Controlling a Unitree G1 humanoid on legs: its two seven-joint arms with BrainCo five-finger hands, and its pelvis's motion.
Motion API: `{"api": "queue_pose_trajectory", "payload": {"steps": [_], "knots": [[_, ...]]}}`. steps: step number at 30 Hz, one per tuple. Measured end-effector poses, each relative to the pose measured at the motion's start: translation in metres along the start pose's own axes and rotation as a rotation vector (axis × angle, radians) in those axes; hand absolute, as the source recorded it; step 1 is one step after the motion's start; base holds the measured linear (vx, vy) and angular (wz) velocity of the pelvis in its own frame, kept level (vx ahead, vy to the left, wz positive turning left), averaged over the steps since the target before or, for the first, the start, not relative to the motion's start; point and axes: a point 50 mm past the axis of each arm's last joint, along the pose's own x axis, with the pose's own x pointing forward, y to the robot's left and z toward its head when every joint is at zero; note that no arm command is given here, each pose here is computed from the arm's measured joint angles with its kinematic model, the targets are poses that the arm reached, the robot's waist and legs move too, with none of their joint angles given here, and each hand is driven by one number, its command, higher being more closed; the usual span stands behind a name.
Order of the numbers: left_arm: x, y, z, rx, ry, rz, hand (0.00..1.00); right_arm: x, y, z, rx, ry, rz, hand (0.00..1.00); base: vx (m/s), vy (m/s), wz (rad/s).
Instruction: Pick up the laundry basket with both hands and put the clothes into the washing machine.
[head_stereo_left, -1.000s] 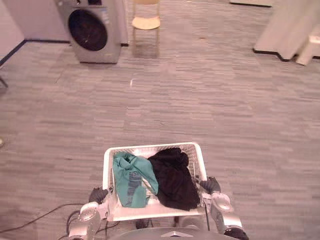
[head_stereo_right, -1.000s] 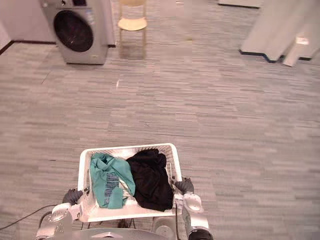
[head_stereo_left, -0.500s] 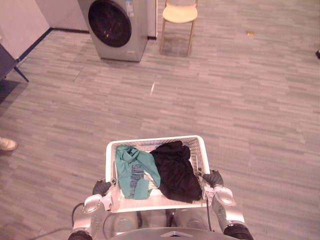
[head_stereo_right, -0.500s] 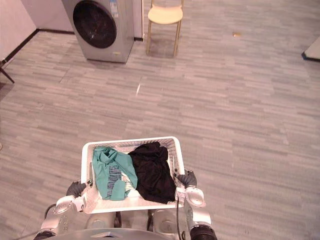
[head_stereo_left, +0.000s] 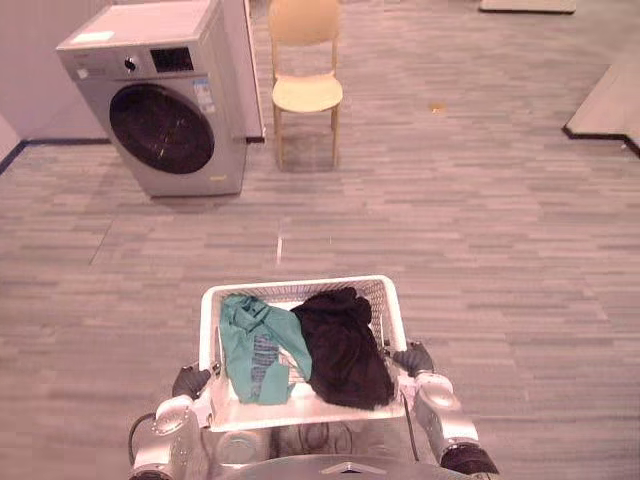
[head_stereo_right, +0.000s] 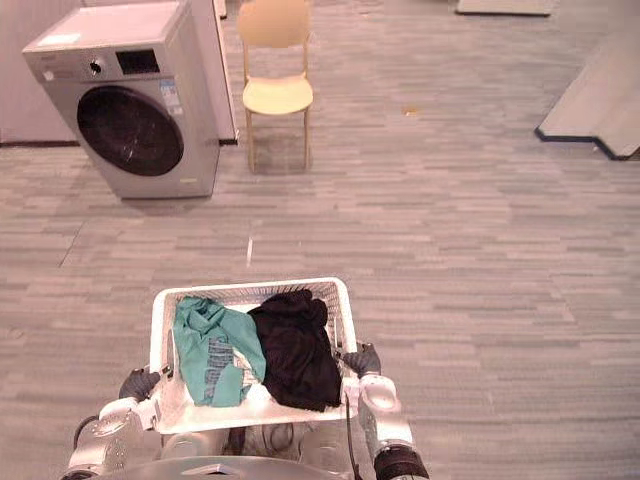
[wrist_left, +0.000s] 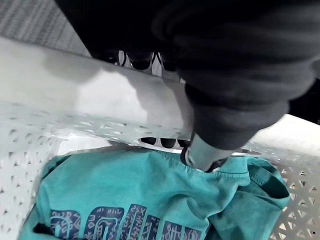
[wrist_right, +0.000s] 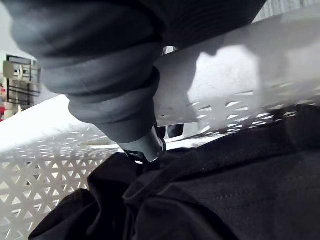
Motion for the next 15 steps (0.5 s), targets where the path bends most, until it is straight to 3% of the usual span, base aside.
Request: {"api": "queue_pose_trajectory", "payload": {"steps": [7,15], "knots": [[0.006,-0.006,0.018,0.037,-0.044,-0.029,1.00,-0.002,-0.005,0.006,0.054,-0.039,-0.034,1.00,0.58,-0.061,0.41],[-0.003,-0.021,-0.009,-0.055,0.014,-0.034,1.00,-0.002,-0.023,0.004,0.014,-0.002,-0.059,1.00,0.76,-0.189,0.13]]}}
